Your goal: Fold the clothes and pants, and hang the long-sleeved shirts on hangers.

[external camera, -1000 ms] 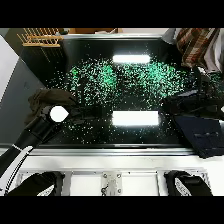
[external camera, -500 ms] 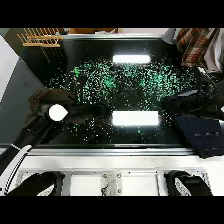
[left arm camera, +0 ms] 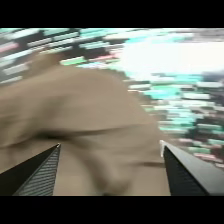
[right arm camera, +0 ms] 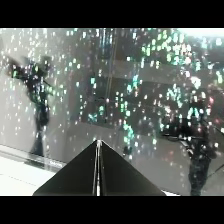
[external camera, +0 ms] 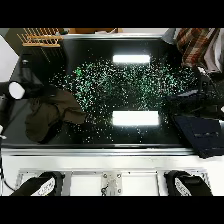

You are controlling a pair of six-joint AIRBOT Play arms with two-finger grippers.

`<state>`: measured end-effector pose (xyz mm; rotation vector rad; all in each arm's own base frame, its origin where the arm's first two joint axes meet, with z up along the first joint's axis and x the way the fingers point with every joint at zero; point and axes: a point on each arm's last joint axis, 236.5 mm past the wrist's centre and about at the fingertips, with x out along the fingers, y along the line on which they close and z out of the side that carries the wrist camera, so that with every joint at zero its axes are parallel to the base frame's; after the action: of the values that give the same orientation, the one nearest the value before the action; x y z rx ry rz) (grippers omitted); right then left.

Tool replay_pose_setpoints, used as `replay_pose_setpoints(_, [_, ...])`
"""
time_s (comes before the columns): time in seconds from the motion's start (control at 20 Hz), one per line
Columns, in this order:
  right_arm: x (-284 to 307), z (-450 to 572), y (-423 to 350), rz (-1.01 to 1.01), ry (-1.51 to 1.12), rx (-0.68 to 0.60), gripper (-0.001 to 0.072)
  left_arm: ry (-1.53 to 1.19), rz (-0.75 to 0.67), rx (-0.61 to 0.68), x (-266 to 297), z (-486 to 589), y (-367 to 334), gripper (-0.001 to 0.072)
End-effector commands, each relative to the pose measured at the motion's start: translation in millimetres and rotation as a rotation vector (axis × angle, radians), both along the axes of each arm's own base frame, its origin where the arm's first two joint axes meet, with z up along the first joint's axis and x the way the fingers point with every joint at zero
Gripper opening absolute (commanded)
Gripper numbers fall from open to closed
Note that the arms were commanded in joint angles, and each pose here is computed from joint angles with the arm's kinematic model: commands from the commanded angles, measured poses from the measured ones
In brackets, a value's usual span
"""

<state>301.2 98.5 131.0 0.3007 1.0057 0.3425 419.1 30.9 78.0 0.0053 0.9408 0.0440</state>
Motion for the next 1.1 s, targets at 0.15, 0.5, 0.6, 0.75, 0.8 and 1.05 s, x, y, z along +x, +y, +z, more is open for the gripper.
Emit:
replay_pose_setpoints(0.15, [-0.3, -0.5, 0.3, 0.001, 0.002, 0.000, 0.0005, 0.229, 0.151, 0.041, -3.8, -93.0, 97.4, 0.0709])
replay_pose_setpoints(0.5, [-0.2, -0.5, 0.2, 0.001, 0.002, 0.000, 0.0005, 0.318, 0.113, 0.029, 0.2, -138.6, 83.2, 0.0155])
replay_pose_setpoints(0.6, [-0.3, -0.4, 0.6, 0.002, 0.002, 0.001, 0.0005, 0.262, 0.113, 0.024, 6.4, -116.7, 71.4, 0.0017])
replay_pose_setpoints(0.75, [-0.8, 1.6, 4.6, 0.006, 0.003, 0.021, 0.0005, 0.093, 0.013, -0.060, 18.2, -47.6, 1.4, 0.0017])
replay_pose_setpoints(0.8, [0.9, 3.4, 4.8, 0.003, -0.007, 0.026, 0.0005, 0.035, -0.048, -0.109, 15.1, -19.3, -35.9, 0.0017])
replay_pose_setpoints(1.05, [26.0, 46.8, -19.8, -0.010, -0.190, -0.076, 0.0004, -0.234, -0.448, -0.229, -50.9, 103.8, -204.5, 0.0017])
